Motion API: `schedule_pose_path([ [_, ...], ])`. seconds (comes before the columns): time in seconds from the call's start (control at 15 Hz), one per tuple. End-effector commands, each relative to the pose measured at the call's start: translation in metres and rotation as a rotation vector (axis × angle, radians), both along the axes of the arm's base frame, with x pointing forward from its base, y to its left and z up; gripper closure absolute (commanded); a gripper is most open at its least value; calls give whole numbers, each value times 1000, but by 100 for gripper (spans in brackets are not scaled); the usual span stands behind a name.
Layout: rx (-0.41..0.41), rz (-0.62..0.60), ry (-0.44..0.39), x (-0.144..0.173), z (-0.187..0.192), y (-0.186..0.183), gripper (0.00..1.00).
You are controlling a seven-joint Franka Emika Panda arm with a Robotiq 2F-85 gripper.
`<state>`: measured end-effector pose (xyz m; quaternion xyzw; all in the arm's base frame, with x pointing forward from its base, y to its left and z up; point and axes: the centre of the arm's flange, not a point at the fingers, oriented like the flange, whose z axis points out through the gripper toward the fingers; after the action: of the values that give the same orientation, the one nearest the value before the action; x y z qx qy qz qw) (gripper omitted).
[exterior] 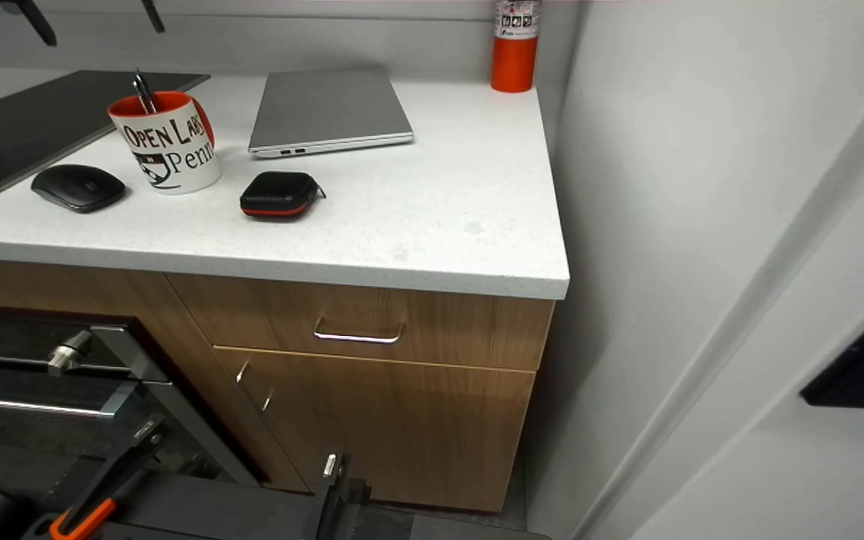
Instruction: Put the pen on the countertop
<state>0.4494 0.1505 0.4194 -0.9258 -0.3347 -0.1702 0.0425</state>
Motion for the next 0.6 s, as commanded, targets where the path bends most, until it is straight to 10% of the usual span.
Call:
schedule_pose_path([
  [0.0,25,51,-16,38,-13,21,0],
  [0.53,10,54,40,65,-42,39,0],
])
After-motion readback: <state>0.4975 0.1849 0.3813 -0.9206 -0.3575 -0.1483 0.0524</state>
